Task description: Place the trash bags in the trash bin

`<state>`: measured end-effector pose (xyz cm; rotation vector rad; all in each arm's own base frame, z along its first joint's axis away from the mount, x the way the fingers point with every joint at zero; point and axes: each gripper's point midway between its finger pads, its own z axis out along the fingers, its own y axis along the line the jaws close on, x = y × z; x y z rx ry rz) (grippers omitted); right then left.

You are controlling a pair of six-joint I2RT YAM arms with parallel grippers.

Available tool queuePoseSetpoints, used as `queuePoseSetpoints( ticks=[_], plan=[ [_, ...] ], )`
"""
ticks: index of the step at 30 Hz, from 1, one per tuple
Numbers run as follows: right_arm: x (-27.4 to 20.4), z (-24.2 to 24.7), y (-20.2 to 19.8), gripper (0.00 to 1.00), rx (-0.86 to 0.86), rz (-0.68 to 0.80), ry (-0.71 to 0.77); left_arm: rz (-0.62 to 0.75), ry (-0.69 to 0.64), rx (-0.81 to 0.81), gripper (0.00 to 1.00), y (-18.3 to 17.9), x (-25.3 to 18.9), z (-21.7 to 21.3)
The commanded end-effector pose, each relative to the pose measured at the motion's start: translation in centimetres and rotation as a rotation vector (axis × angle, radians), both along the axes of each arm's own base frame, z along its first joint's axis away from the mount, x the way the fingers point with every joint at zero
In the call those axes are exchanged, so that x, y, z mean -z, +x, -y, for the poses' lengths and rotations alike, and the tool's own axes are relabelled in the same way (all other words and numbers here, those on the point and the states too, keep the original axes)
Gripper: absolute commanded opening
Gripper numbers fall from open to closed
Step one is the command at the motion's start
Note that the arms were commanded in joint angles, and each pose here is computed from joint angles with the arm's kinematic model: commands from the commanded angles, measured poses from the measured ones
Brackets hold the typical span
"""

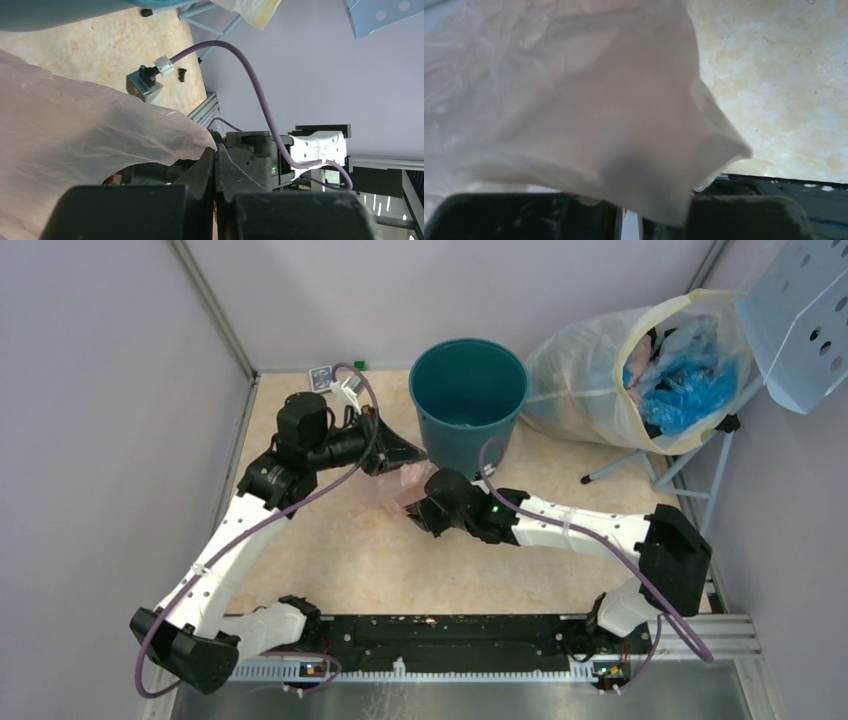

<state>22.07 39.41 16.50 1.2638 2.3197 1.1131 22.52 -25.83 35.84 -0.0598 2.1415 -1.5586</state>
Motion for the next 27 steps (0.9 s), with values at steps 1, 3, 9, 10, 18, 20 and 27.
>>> queuePoseSetpoints(
  ticks=[1,3,9,10,18,20,27],
  plan=[
    [-3.1,1.6,-0.5,0.03,-0.061,0.068,-0.028,0.056,0.017,-0.062,0.00,0.8,-0.7,-1.1],
    [-2.8,2.9,-2.0,0.00,-0.162,0.068,-0.119,0.055,0.045,-0.080,0.00,2.0,-0.5,-2.4],
    [-1.1,10.4,-5.0,0.00,-0.287,0.030,-0.353,0.095,0.168,-0.154,0.00,5.2,-0.8,-6.2],
    [-1.4,11.6,-5.0,0.00,-0.327,0.073,-0.390,0.109,0.195,-0.176,0.00,5.7,-0.7,-7.1],
    [-1.8,21.9,-6.0,0.06,-0.510,0.216,-0.784,0.180,0.421,-0.459,0.00,8.3,-0.9,-14.7],
    [-0.9,24.1,-6.7,0.11,-0.535,0.203,-0.856,0.187,0.435,-0.506,0.00,8.3,-1.1,-15.7],
    [0.3,24.0,-7.7,0.56,-0.600,0.313,-0.784,0.207,0.356,-0.498,0.00,6.8,-1.8,-15.0]
  ],
)
